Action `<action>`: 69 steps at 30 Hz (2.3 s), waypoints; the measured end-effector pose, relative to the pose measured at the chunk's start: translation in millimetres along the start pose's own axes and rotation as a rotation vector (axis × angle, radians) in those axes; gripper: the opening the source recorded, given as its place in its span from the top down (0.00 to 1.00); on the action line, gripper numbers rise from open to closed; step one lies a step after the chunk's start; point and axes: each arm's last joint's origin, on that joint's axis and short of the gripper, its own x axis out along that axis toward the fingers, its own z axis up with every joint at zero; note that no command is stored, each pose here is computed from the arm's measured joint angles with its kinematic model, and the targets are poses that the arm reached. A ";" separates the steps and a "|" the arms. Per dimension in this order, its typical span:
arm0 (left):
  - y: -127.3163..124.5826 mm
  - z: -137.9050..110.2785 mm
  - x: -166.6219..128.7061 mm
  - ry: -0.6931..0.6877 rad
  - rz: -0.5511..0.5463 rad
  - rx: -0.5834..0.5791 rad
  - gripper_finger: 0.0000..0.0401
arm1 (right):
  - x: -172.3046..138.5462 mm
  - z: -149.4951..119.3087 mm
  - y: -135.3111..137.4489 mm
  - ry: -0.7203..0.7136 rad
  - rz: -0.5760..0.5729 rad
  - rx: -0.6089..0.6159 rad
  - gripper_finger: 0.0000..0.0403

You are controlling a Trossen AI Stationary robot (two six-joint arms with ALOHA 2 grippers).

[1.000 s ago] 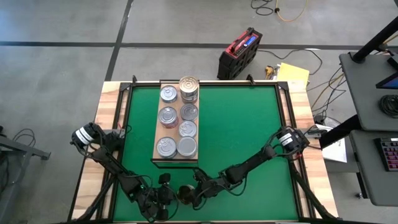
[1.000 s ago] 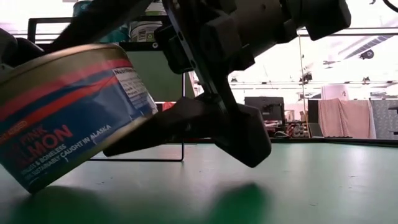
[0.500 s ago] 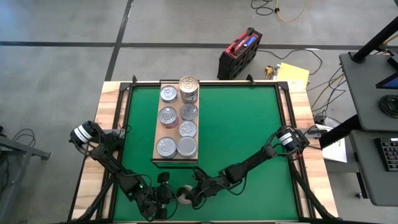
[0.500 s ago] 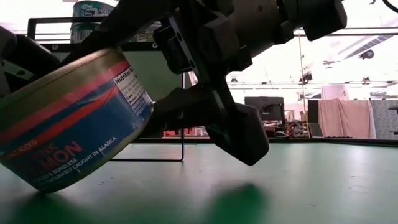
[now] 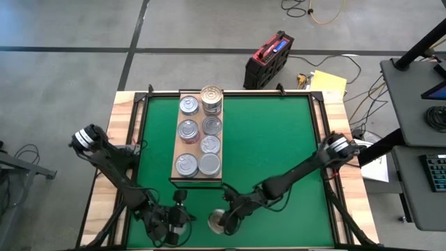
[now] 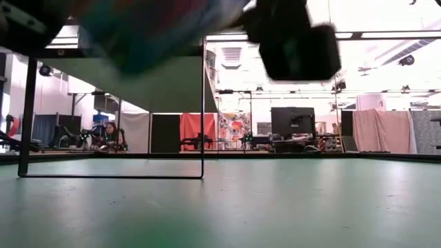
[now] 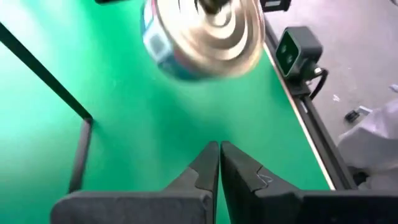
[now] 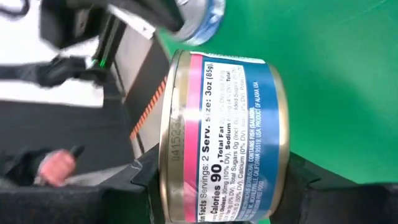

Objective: Stack canned seafood by type on shelf
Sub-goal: Stack the blue and pink tuna can on top of the blue and pink tuna cans on the shelf

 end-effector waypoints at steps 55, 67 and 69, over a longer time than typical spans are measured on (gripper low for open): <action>21.7 8.7 -85.3 0.252 0.039 -0.085 1.00 | -279.9 290.3 -92.1 -0.535 0.382 0.194 0.55; 27.4 17.6 -100.5 0.354 0.109 -0.060 1.00 | -269.4 308.1 -111.5 -0.514 0.440 0.214 0.55; 27.2 16.8 -98.9 0.345 0.128 -0.082 1.00 | -266.9 309.2 -113.7 -0.507 0.439 0.229 0.55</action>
